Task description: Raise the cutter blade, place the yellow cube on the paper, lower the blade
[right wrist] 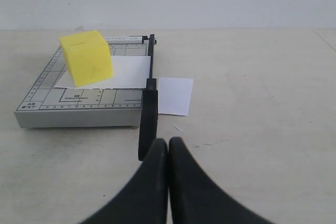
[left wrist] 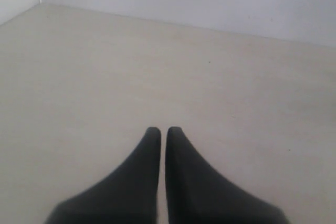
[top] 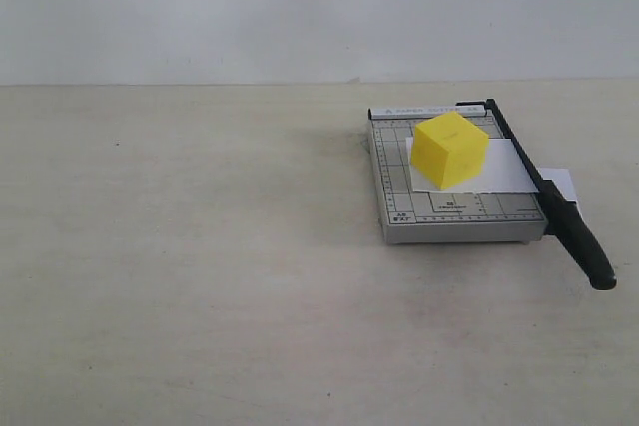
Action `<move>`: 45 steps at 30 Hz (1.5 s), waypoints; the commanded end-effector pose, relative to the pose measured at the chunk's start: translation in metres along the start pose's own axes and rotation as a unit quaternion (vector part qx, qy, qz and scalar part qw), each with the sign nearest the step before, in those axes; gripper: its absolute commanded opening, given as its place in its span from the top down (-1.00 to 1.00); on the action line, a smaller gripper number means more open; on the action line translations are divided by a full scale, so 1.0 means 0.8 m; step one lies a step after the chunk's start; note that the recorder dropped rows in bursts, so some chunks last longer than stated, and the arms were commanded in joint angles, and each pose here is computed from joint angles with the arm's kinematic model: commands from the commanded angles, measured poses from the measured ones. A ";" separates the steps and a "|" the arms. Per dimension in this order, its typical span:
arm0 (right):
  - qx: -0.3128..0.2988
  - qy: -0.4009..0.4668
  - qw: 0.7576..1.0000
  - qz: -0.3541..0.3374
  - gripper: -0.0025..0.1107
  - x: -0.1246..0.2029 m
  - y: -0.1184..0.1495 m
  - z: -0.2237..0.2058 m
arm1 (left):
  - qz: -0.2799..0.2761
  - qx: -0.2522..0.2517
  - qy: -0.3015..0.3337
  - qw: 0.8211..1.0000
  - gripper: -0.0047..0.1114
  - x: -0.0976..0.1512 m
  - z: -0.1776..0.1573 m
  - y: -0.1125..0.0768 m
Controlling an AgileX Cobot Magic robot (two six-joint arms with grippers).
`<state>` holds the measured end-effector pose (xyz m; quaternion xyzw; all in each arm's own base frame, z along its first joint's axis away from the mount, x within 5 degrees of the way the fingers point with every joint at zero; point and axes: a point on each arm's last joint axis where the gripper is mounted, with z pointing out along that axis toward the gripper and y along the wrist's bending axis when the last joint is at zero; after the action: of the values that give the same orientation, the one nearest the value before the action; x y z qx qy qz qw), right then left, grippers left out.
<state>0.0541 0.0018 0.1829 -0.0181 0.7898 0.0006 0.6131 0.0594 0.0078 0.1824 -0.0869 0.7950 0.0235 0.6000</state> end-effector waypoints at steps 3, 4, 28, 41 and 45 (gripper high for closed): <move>0.000 -0.007 1.000 0.002 0.96 -0.001 0.000 -0.001 | 0.021 0.064 0.000 0.998 0.84 0.000 -0.002 -0.010; 0.000 -0.007 1.000 0.002 0.96 -0.001 0.000 -0.001 | 0.021 0.064 0.000 0.998 0.84 0.000 -0.002 -0.010; -0.001 -0.008 1.000 0.004 0.96 -0.001 0.000 -0.001 | 0.025 0.037 -0.003 0.999 0.84 0.000 -0.001 -0.006; -0.001 -0.008 1.000 0.004 0.96 -0.001 0.000 -0.001 | 0.025 0.037 -0.003 0.999 0.84 0.000 -0.001 -0.006; -0.001 -0.008 1.000 0.004 0.96 -0.001 0.000 -0.001 | 0.025 0.037 -0.003 0.999 0.84 0.000 -0.001 -0.006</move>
<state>0.0541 0.0020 0.1830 -0.0164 0.7892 0.0031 0.6138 0.0599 0.0029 0.1825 -0.0429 0.7980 0.0105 0.6011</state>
